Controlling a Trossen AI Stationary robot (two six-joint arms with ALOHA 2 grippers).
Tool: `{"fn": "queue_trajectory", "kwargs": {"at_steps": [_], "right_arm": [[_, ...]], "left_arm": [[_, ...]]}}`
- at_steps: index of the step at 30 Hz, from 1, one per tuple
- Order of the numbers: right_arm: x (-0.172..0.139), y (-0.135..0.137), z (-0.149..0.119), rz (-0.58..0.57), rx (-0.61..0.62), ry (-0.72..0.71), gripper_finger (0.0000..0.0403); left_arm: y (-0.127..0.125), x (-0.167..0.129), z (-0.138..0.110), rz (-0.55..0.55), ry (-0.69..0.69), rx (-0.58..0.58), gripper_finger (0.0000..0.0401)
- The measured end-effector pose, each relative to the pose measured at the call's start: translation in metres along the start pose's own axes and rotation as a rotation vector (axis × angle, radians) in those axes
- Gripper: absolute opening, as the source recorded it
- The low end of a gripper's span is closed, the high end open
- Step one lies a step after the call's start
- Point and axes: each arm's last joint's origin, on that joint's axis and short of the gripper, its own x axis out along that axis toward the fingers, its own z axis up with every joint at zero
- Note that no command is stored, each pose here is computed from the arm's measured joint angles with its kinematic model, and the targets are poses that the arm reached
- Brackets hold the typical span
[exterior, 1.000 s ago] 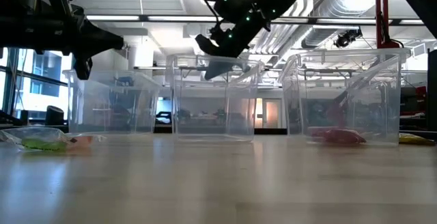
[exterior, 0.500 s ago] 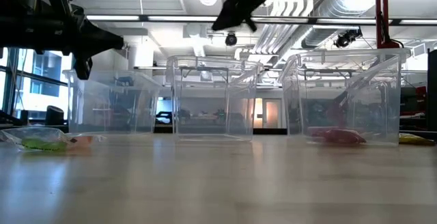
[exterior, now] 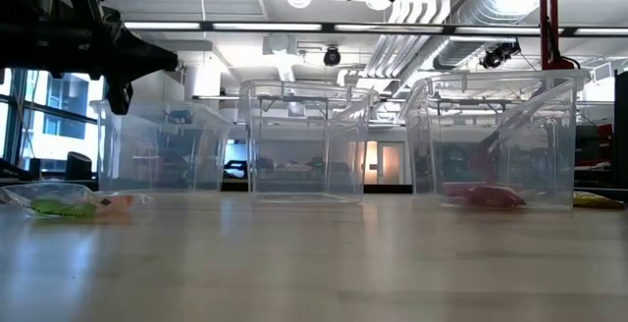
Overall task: Sort candy
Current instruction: Move the transparent bins to the top of the table
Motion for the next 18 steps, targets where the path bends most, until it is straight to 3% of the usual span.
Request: {"fn": "queue_trajectory", "kwargs": {"at_steps": [9,18], "right_arm": [[-0.006,0.028,-0.003,0.016,-0.034,-0.016,0.0000],[-0.007,0.037,-0.009,0.051,-0.077,0.028,0.0000]], "left_arm": [[0.000,0.000,0.000,0.000,0.000,0.000,0.0001],[0.000,0.000,0.000,0.000,0.000,0.000,0.0001]]}}
